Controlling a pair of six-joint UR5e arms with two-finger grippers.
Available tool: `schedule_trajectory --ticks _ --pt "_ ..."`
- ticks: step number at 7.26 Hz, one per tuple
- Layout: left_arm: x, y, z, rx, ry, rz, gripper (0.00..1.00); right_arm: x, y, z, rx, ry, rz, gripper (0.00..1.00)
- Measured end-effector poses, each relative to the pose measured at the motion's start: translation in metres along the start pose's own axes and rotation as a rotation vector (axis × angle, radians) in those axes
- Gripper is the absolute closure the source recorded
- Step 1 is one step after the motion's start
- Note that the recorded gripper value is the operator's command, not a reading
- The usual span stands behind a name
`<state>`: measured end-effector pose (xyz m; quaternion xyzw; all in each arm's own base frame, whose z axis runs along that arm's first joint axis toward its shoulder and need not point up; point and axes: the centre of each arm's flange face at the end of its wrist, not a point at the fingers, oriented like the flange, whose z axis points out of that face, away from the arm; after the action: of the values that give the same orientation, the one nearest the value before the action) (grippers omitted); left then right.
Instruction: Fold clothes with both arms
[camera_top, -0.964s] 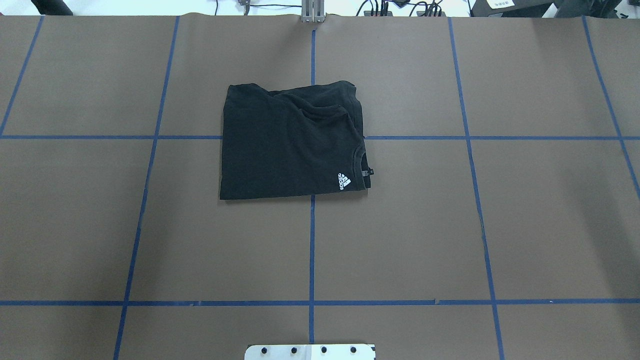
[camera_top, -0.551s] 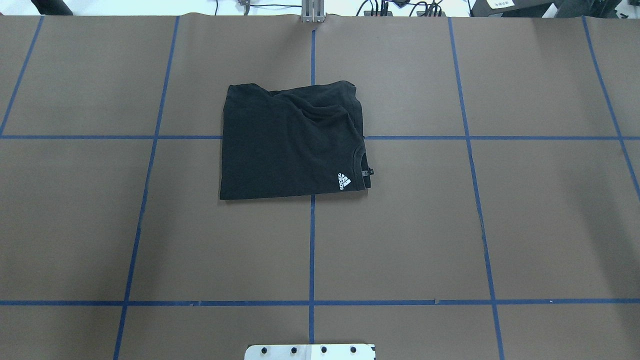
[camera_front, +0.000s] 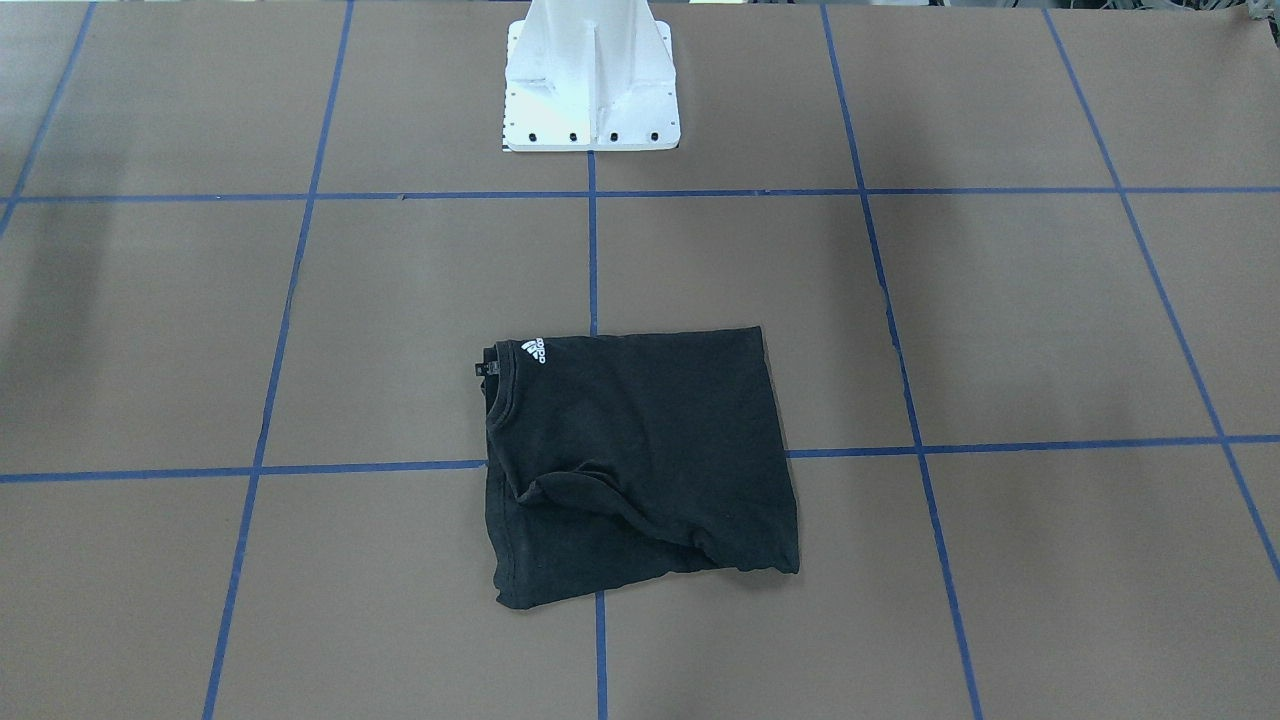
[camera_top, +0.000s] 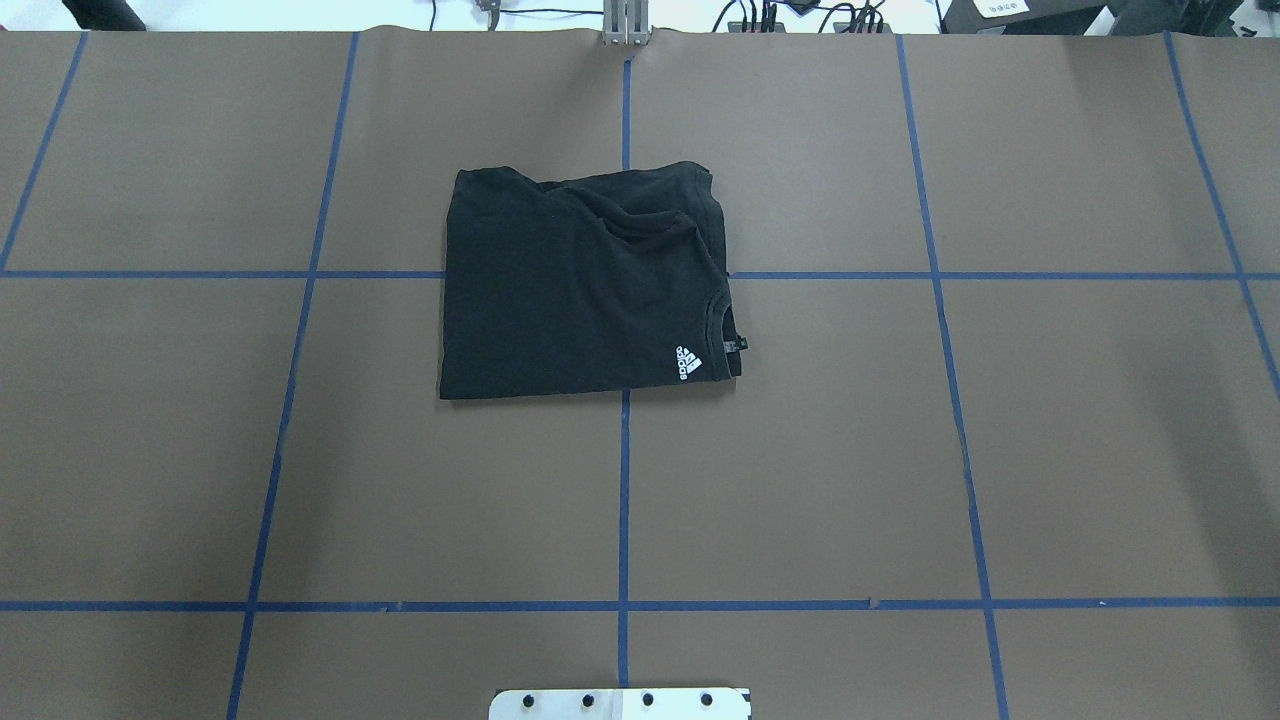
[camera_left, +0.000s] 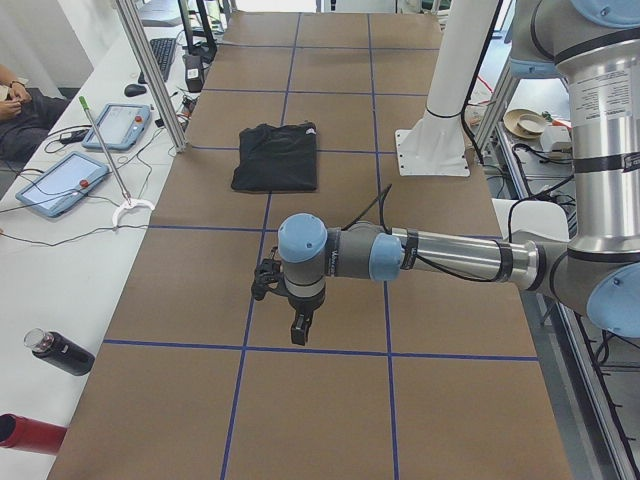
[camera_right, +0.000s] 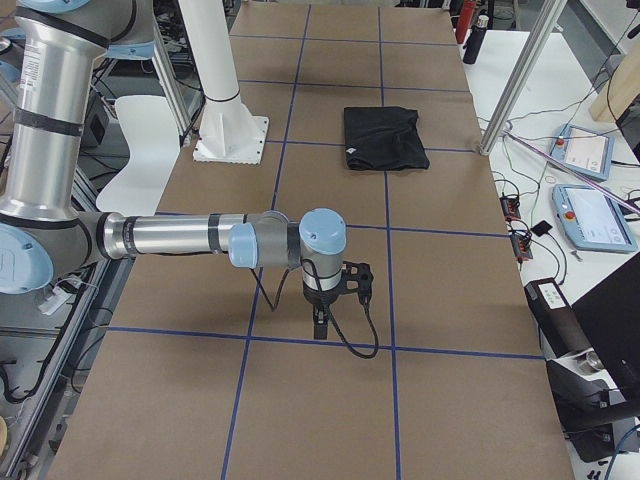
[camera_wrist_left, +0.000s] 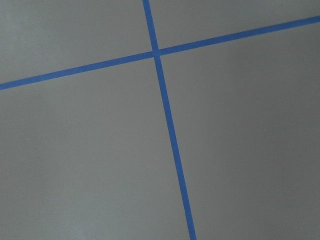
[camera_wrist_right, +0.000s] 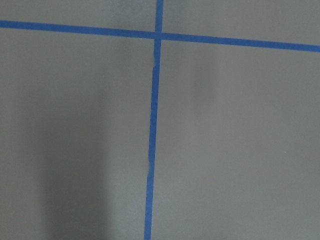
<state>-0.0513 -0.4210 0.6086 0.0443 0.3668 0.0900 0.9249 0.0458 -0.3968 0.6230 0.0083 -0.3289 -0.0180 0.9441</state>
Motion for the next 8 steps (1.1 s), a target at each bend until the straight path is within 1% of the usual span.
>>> schedule_trajectory --ticks 8 --pt "0.0012 -0.0004 -0.0007 0.002 0.0 0.004 0.0 -0.0018 -0.0012 -0.0022 0.009 -0.001 -0.004 0.0"
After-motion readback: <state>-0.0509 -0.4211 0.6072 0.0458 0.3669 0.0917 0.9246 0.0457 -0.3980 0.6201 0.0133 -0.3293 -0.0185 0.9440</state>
